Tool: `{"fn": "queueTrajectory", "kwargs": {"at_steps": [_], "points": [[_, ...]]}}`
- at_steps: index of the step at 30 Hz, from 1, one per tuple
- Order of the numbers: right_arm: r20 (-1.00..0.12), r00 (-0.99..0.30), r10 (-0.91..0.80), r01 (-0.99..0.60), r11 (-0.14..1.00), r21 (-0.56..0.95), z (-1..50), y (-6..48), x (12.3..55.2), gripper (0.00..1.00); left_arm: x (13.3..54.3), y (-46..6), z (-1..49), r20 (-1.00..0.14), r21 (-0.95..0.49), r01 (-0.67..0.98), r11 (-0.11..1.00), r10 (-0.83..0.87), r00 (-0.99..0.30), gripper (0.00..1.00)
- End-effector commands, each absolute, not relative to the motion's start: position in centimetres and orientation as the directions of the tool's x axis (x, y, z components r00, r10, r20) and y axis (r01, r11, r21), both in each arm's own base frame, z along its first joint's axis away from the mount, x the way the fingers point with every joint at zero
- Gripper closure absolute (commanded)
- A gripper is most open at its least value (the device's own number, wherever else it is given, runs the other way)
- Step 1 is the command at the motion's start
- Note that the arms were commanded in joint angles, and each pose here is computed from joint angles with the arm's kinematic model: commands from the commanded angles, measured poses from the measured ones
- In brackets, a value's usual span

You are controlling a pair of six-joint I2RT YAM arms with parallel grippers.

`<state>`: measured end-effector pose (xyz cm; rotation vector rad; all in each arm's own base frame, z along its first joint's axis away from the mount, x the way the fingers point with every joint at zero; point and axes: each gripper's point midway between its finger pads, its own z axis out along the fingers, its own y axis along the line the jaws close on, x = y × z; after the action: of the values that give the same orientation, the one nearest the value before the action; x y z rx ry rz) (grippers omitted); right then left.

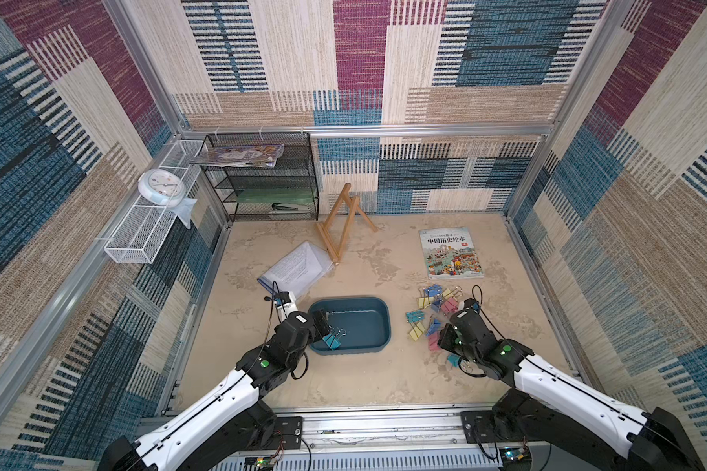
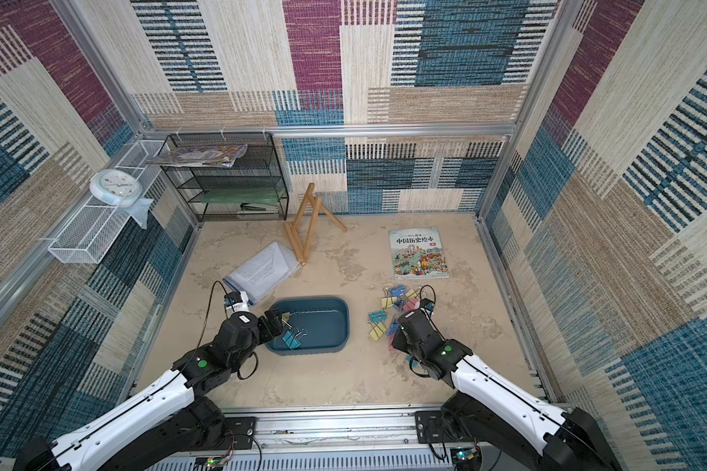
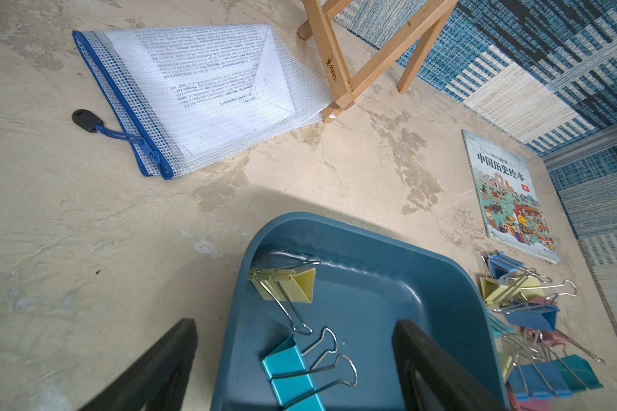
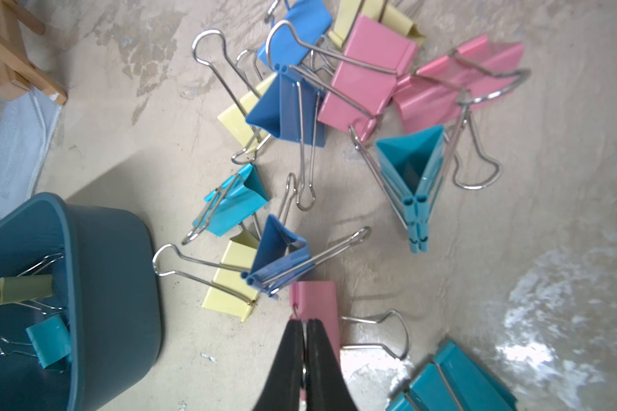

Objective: Put the binder clips in the storage box
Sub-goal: Pick up the binder clip at the center of the board.

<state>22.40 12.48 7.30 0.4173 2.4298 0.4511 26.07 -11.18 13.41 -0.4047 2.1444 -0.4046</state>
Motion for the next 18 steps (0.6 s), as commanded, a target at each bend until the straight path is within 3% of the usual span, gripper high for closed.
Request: {"fn": "queueTrajectory", "kwargs": {"at_steps": [1,8,14,18], "points": [[-0.546,-0.741,0.391,0.18,0.899,0.4,7.9,12.0,22.5,0.94,26.2,-11.1,13.4,-0.716,-0.437,-0.146,0.888,-0.441,-0.541,0.1],[-0.599,-0.679,0.424,0.069,0.849,0.523,13.0,13.4,23.1,1.0,26.0,-10.9,13.5,-0.718,-0.44,-0.148,0.886,-0.446,-0.535,0.1],[-0.603,-0.622,0.5,-0.116,0.702,0.703,20.9,16.3,23.4,1.0,26.0,-10.8,13.6,-0.72,-0.442,-0.149,0.885,-0.449,-0.529,0.1],[-0.562,-0.664,0.493,-0.208,0.6,0.772,23.3,19.5,23.4,1.0,26.0,-10.9,13.4,-0.716,-0.443,-0.151,0.883,-0.451,-0.533,0.1]]}}
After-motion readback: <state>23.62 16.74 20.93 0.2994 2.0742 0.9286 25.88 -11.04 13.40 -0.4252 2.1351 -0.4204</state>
